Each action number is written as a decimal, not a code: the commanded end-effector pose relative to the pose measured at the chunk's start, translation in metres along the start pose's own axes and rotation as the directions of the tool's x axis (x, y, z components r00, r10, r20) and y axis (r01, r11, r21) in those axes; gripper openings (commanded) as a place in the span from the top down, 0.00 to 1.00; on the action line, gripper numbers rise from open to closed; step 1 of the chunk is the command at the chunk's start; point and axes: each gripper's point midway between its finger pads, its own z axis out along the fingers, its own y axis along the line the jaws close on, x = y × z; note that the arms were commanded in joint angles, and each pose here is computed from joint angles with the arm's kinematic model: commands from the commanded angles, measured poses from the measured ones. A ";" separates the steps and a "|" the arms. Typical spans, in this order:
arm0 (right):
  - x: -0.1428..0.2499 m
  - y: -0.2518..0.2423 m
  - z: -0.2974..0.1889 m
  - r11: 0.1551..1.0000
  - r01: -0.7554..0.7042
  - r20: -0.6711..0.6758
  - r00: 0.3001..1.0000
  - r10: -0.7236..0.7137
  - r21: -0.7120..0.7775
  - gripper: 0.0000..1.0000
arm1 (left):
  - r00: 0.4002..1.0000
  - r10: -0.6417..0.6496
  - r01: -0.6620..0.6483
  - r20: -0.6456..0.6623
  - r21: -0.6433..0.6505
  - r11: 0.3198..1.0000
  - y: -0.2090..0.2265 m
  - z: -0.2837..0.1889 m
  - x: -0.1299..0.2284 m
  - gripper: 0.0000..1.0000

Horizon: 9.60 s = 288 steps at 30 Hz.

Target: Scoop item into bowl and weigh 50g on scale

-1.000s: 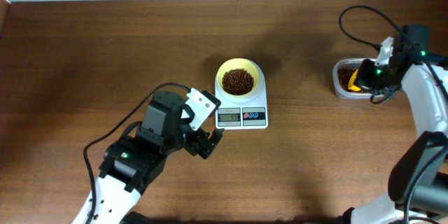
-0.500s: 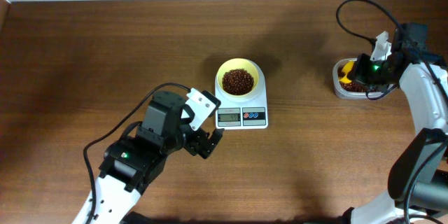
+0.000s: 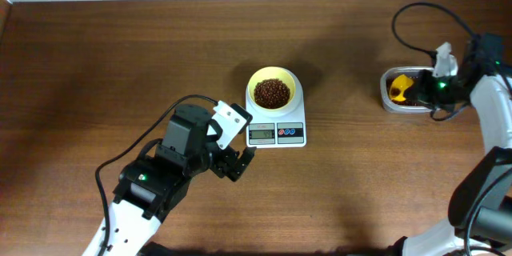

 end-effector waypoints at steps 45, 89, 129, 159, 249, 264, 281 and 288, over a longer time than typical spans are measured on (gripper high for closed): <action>0.059 0.281 0.040 0.298 0.856 0.413 0.475 -0.778 -0.423 0.96 | 1.000 0.018 -0.018 -0.005 0.018 1.000 -0.004 0.002 0.003 0.01; 0.044 0.285 0.039 -0.016 0.986 0.559 0.082 -0.825 -0.167 0.96 | 1.000 0.018 -0.018 -0.005 0.018 1.000 -0.004 0.002 0.003 0.01; 0.085 0.315 -0.006 0.500 0.218 -0.023 0.902 -0.431 -0.838 0.96 | 1.000 0.018 -0.018 -0.004 0.018 1.000 -0.004 0.002 0.002 0.01; -0.034 0.018 -0.050 0.825 -0.300 0.030 0.933 0.357 -0.479 0.96 | 1.000 0.018 -0.018 -0.005 0.019 1.000 -0.004 0.002 0.003 0.01; 0.014 -0.032 -0.064 0.763 -0.598 0.290 0.797 0.531 0.245 0.01 | 1.000 0.018 -0.018 -0.005 0.019 1.000 -0.004 0.002 0.003 0.01; 0.029 0.046 -0.169 0.971 0.136 -0.012 0.991 -0.137 0.196 0.01 | 1.000 0.018 -0.018 -0.005 0.019 1.000 -0.004 0.002 0.003 0.01; 0.022 0.040 -0.171 0.953 0.191 -0.007 0.981 -0.194 0.236 0.01 | 1.000 0.018 -0.018 -0.005 0.019 1.000 -0.004 0.002 0.003 0.01; 0.022 0.040 -0.171 0.953 0.191 -0.007 0.981 -0.194 0.236 0.01 | 1.000 0.018 -0.018 -0.005 0.019 1.000 -0.004 0.002 0.003 0.01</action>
